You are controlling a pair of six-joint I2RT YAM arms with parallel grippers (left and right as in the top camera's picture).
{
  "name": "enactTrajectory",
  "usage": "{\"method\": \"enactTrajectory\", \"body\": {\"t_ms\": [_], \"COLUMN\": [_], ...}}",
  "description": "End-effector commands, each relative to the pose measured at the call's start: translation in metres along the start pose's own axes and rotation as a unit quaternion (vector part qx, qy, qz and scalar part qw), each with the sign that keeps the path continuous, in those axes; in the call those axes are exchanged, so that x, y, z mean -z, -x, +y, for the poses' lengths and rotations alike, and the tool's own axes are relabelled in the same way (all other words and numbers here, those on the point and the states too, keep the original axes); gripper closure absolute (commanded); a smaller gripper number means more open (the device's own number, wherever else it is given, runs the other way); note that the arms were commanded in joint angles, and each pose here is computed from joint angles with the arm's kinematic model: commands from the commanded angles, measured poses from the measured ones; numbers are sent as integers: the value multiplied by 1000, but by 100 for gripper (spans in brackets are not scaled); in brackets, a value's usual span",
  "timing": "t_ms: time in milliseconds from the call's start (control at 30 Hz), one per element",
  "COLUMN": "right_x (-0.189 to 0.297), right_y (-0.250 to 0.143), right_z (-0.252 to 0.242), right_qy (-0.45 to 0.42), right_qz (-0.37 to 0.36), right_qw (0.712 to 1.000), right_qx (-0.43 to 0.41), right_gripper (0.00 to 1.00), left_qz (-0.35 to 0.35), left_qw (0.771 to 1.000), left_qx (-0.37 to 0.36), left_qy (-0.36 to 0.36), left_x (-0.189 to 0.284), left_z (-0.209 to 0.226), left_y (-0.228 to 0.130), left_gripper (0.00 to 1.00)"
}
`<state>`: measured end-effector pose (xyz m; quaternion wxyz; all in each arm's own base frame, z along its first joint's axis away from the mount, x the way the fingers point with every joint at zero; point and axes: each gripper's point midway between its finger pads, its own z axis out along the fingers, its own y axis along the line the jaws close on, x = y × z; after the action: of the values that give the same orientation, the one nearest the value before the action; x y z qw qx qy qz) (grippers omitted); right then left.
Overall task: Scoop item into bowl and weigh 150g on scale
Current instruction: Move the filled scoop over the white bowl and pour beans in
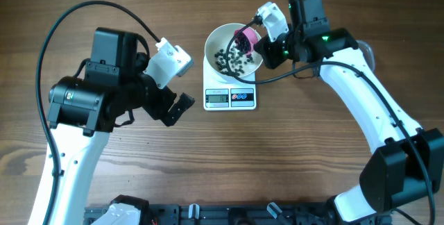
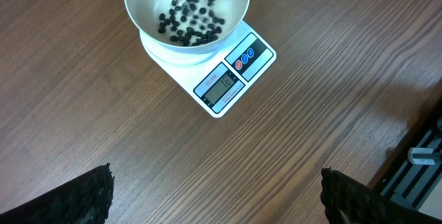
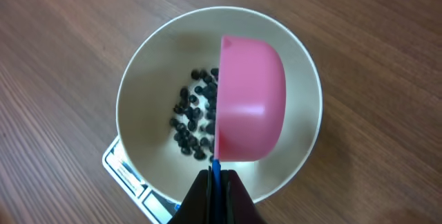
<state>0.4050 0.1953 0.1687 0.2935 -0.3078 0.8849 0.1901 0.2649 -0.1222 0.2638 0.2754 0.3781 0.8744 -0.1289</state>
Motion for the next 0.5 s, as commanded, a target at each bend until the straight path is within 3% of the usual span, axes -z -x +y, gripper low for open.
{"method": "enactTrajectory", "body": {"t_ms": [0,33,67,100,133,167,200,233,267,300,333,367,400,433,467], "right_x": [11,8,8,9,8,5,7,7,4,5,4,1,2,4,2], "right_y": [8,12,8,8,12,8,6,9,5,1,3,0,-6,-5,-1], "right_z": [-5,10,10,-1,6,16,0,4,15,2,4,17,7,-3,5], "right_qy": [-40,5,-5,-37,-14,8,-42,-29,-2,-42,-36,-4,-42,-78,-59], "right_qz": [-9,-21,-10,-6,-18,-10,1,-9,-2,12,7,10,31,34,25], "right_qw": [999,1000,999,999,1000,999,998,1000,999,997,999,998,993,993,995], "right_qx": [7,1,52,34,-1,52,45,-2,46,56,31,60,102,84,75], "right_gripper": [96,96,96,96,96,96,96,96,96,96,96,96,96,96,96], "left_qz": [-6,-6,-6,-6,-6,-6,-6,-6,-6,-6,-6,-6,-6,-6,-6], "left_qw": [1000,1000,1000,1000,1000,1000,1000,1000,1000,1000,1000,1000,1000,1000,1000], "left_qx": [-8,-7,-8,-8,-8,-7,-8,-8,-8,-8,-7,-7,-7,-8,-7], "left_qy": [4,5,5,5,4,5,4,5,4,4,5,4,4,5,4], "left_x": [4,4,4,4,4,4,4,4,4,4,4,4,4,4,4], "left_z": [3,3,3,3,3,3,3,3,3,3,3,3,3,3,3], "left_y": [4,4,4,4,4,4,4,4,4,4,4,4,4,4,4], "left_gripper": [0,0,0,0,0,0,0,0,0,0,0,0,0,0,0]}}
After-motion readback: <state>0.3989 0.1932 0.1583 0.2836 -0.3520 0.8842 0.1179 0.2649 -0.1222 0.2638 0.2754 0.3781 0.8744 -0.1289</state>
